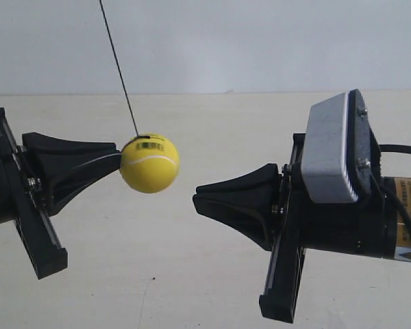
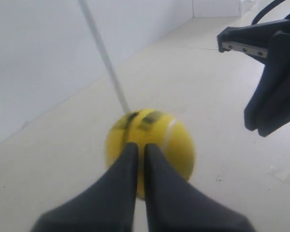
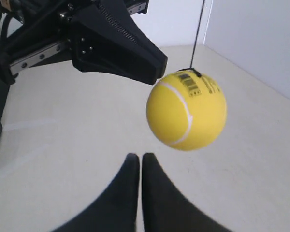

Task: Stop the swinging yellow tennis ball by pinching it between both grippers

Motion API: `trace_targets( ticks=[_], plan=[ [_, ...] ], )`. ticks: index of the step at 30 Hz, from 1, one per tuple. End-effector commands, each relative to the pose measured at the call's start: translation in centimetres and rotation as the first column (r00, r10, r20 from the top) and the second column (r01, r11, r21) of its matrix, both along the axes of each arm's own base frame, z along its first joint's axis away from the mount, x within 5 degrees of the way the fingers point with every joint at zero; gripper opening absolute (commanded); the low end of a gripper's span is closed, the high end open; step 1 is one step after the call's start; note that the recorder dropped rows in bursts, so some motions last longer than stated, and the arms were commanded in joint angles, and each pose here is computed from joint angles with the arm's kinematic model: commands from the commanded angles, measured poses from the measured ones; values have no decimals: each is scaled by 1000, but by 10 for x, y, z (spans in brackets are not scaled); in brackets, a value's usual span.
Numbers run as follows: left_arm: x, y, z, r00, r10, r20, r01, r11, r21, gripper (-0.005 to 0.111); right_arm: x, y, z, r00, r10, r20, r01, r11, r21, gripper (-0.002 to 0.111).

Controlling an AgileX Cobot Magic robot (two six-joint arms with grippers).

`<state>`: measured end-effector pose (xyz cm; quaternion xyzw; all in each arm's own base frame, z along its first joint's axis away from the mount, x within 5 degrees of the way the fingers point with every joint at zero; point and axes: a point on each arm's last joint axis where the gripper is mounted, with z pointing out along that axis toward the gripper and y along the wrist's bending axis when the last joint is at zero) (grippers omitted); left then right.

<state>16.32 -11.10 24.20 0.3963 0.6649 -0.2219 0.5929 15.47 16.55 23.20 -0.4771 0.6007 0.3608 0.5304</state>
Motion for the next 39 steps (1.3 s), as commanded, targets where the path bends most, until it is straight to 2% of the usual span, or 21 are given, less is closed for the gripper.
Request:
trace_targets(
  ticks=[1, 4, 8, 15, 19, 21, 23, 28, 31, 34, 39],
  plan=[
    [0, 0, -1, 1000, 9, 5, -9, 1000, 0, 5, 0, 1, 1, 1000, 0, 9, 0, 1000, 3, 0],
    [5, -1, -6, 1000, 12, -11, -12, 1000, 0, 5, 1, 1, 2, 1000, -10, 6, 10, 1000, 11, 0],
    [8, -10, -10, 997, -72, 17, 72, 996, -51, 5, 1, 1, 2, 1000, -10, 7, 9, 1000, 13, 0],
    [11, -14, -15, 994, -106, 6, 107, 990, -95, 5, 1, 1, 3, 1000, -16, 11, 16, 1000, 15, 0],
    [12, -14, -15, 995, -96, 16, 97, 992, -76, 5, 3, 1, 6, 998, -24, 51, 22, 999, 43, 0],
    [14, -12, -15, 997, -69, 34, 71, 995, -69, 5, 9, 0, 12, 993, -93, 67, 88, 993, 83, 0],
    [20, -9, -14, 1000, 6, 27, -3, 996, -85, 5, 20, 1, 16, 987, -155, 47, 153, 987, 42, 0],
    [20, -6, -16, 999, 32, 16, -32, 998, -46, 5, 36, 18, 2, 997, -78, -24, 78, 997, -3, 0],
    [15, -5, -8, 999, 27, 32, -25, 997, -67, 5, 47, 26, -14, 996, -72, -53, 70, 996, -48, 0],
    [8, -5, -3, 999, -11, 34, 14, 998, -68, 5, 48, 26, -15, 996, -75, -48, 73, 996, -53, 0],
    [0, -7, -3, 996, -78, 41, 79, 997, -14, 5, 47, 26, -13, 997, -69, -27, 67, 996, -50, 0]
  ],
)
